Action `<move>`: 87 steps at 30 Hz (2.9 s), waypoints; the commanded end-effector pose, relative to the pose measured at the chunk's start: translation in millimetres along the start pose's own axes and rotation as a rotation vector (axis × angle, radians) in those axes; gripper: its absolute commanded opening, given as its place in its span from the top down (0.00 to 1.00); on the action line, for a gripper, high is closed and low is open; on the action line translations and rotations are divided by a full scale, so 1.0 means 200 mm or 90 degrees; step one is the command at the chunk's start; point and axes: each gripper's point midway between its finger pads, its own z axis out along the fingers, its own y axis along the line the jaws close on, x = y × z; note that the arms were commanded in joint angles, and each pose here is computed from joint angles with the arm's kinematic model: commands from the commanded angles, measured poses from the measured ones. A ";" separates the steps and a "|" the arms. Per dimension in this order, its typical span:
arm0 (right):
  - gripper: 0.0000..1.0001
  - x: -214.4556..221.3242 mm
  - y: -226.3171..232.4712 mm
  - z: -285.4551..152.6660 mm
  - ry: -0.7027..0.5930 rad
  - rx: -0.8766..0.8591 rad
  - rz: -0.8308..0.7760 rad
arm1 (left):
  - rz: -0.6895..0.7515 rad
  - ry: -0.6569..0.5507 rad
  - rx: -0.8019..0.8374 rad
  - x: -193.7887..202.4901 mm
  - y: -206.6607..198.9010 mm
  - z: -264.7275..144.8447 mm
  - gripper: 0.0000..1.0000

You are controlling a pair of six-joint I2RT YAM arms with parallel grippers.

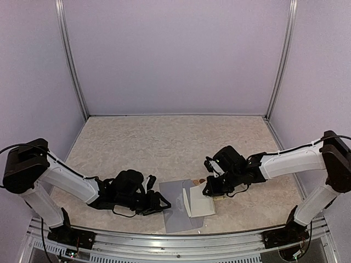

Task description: Place the letter into the envelope and seal it

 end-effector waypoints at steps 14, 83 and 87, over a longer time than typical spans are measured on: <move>1.00 -0.05 0.08 0.08 0.006 -0.032 0.004 | 0.014 0.017 -0.001 0.02 -0.01 0.03 0.51; 0.31 -0.13 0.24 0.13 0.017 -0.027 -0.064 | 0.029 -0.099 -0.037 -0.23 0.02 -0.16 0.46; 0.31 -0.11 0.26 0.17 0.025 -0.034 -0.065 | 0.026 -0.094 -0.049 -0.22 0.05 -0.14 0.45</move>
